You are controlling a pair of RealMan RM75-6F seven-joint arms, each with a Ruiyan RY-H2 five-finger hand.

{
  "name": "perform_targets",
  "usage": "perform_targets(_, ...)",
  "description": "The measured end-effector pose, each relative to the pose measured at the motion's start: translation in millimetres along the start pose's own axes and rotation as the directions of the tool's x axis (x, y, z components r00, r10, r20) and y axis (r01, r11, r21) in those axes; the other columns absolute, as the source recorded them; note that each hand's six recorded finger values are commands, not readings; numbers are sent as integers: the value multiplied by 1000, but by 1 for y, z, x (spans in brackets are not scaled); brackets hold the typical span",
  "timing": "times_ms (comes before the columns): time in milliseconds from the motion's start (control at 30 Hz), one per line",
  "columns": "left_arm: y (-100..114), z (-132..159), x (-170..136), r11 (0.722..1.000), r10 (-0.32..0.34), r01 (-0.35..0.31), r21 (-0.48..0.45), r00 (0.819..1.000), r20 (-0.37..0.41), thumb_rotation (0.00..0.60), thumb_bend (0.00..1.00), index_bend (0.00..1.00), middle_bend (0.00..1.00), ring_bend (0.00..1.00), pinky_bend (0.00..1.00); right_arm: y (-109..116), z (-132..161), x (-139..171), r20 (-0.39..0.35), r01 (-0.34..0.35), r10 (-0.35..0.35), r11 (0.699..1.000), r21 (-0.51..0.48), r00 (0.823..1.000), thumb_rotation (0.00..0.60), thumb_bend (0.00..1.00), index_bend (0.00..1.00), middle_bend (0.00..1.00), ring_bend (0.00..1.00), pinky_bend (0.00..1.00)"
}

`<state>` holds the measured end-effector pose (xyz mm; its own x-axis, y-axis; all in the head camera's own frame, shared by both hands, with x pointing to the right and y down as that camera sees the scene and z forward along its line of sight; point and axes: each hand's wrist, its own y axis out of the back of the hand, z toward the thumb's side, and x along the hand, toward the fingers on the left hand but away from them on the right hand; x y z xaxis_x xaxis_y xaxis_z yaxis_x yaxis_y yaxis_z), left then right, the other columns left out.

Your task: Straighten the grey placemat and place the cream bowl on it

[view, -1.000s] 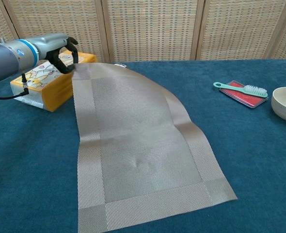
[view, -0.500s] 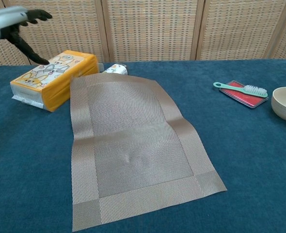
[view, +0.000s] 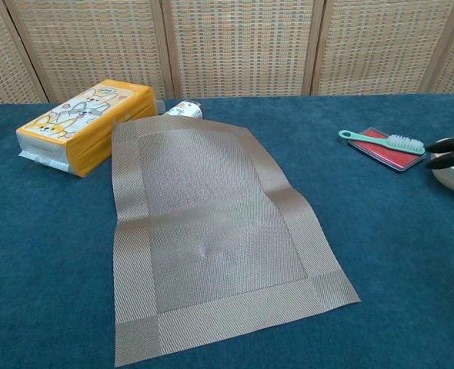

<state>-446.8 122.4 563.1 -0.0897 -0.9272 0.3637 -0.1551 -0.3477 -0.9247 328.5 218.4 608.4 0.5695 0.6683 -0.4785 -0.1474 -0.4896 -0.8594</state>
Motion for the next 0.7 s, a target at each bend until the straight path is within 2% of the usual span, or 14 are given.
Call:
perform_targets(133,-2,-7,-27,1000,3,-3,15,1000,-13,600,0,0,0,0,0,-3,27,-25,-108,-8,10,1000,23,994,600,0,146,0,0,0)
perform_targets(367,-2,-7,-40,999,1,-1,32,1000,-3,600,0,0,0,0,0,-17,61,-62,-212,-57,69,997,61,975,600,0,128,0,0,0)
perform_targets(533,-4,-7,-39,999,-12,12,42,1000,3,600,0,0,0,0,0,-28,79,-78,-245,-81,98,994,78,964,600,0,111,0,0,0)
perform_targets(700,-5,-9,-39,999,-18,18,46,1000,1,600,0,0,0,0,0,-35,81,-85,-238,-89,105,993,77,966,600,0,111,0,0,0)
